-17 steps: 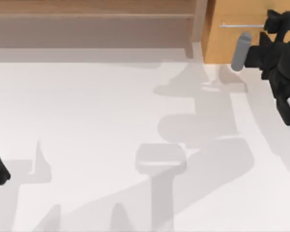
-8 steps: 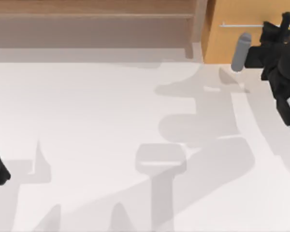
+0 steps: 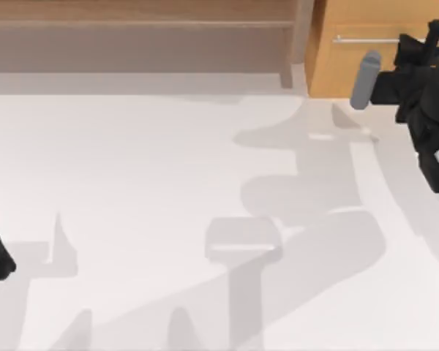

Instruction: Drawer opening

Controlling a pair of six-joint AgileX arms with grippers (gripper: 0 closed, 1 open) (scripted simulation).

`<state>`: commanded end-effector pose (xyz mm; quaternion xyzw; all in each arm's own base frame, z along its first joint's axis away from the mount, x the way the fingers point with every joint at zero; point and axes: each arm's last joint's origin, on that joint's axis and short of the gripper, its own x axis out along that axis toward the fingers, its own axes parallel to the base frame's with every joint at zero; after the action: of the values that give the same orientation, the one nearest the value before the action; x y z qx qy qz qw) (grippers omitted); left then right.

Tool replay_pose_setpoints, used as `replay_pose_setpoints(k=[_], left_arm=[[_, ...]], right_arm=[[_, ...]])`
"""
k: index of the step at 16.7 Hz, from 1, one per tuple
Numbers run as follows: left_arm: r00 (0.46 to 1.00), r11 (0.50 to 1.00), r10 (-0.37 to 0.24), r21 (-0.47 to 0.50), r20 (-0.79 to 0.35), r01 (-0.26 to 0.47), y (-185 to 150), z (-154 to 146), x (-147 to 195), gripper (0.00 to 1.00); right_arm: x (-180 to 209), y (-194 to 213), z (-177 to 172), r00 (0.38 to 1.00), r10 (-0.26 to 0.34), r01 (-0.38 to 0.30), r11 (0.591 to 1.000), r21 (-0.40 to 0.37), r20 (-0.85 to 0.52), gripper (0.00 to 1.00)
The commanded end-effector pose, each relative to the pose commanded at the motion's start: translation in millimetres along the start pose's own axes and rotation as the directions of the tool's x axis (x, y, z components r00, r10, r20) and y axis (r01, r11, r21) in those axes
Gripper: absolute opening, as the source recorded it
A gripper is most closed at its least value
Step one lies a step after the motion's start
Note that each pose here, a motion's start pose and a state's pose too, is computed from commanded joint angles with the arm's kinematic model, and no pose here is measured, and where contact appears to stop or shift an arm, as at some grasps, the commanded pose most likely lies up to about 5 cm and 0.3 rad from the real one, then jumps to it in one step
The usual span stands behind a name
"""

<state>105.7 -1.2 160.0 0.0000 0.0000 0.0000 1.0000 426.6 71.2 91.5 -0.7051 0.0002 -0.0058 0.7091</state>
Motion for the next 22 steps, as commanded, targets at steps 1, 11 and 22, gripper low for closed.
replay_pose_setpoints(k=[1,11,22], left_arm=[[1.000,1.000,0.000,0.000,0.000,0.000,0.0,0.0,0.0,1.00],[1.000,1.000,0.000,0.000,0.000,0.000,0.0,0.0,0.0,1.00],[1.000,1.000,0.000,0.000,0.000,0.000,0.0,0.0,0.0,1.00]], right_arm=[[-5.2,-0.9,0.6,1.000,-0.005,0.005,1.000,0.000,0.001,0.00],[-59.7,3.0,-0.6,1.000,0.013,-0.013,1.000,-0.004,0.001,0.00],[-121.7,3.4,-2.0,1.000,0.016,-0.016,1.000,-0.004,-0.002,0.00]])
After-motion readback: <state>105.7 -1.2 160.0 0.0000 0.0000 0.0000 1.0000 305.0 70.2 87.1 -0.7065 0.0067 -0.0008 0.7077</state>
